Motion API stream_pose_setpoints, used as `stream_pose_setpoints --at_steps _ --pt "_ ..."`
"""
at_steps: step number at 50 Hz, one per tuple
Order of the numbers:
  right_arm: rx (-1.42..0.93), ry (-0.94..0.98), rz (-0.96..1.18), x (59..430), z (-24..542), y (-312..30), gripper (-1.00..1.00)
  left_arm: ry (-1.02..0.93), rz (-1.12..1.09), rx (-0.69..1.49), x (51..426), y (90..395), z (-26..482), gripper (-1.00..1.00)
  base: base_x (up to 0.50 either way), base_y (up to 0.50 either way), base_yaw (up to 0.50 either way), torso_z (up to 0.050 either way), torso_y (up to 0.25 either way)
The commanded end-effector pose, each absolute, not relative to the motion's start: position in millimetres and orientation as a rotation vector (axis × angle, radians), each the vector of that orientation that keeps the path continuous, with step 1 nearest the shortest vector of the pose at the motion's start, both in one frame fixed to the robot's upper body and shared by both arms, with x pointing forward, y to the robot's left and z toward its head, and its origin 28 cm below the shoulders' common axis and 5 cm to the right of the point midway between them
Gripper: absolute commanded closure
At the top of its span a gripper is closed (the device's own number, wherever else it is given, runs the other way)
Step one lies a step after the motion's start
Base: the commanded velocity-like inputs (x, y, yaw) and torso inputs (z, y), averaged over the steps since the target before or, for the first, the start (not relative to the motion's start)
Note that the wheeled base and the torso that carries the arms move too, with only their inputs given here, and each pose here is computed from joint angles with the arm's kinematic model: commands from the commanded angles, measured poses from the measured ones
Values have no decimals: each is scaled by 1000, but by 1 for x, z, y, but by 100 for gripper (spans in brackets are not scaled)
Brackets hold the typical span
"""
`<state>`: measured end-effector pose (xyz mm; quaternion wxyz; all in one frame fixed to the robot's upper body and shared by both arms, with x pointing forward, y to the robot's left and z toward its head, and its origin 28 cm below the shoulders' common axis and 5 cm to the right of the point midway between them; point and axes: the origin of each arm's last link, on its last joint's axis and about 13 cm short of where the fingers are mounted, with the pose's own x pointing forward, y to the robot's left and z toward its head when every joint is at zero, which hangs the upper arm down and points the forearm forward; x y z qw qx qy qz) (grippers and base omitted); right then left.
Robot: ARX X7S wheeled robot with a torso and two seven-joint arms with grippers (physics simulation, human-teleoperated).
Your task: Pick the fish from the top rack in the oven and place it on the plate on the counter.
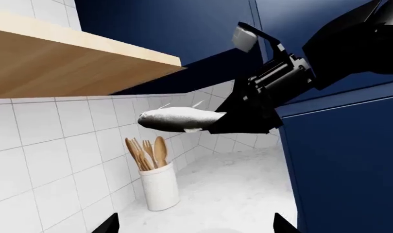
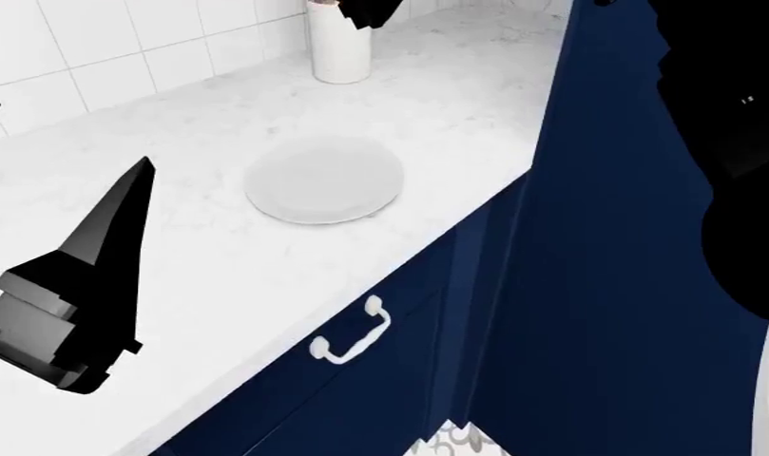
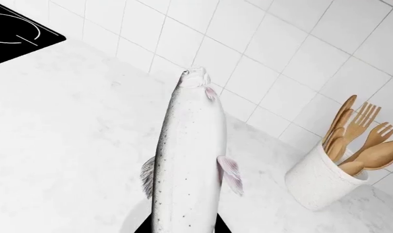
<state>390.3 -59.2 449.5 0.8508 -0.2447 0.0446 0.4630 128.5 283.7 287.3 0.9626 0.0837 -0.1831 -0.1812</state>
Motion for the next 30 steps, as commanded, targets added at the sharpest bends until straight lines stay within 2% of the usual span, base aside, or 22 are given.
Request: stream_pose_setpoints --at_steps 1,24,30 --pt "-519 77 982 389 452 -58 100 -371 -366 170 128 284 288 -100 199 194 0 0 0" --pt "-507 84 972 389 451 -58 100 -370 -367 171 128 283 288 -100 197 192 0 0 1" --pt "-508 88 969 390 449 -58 100 -370 -366 171 128 283 288 -100 4 4 0 0 2"
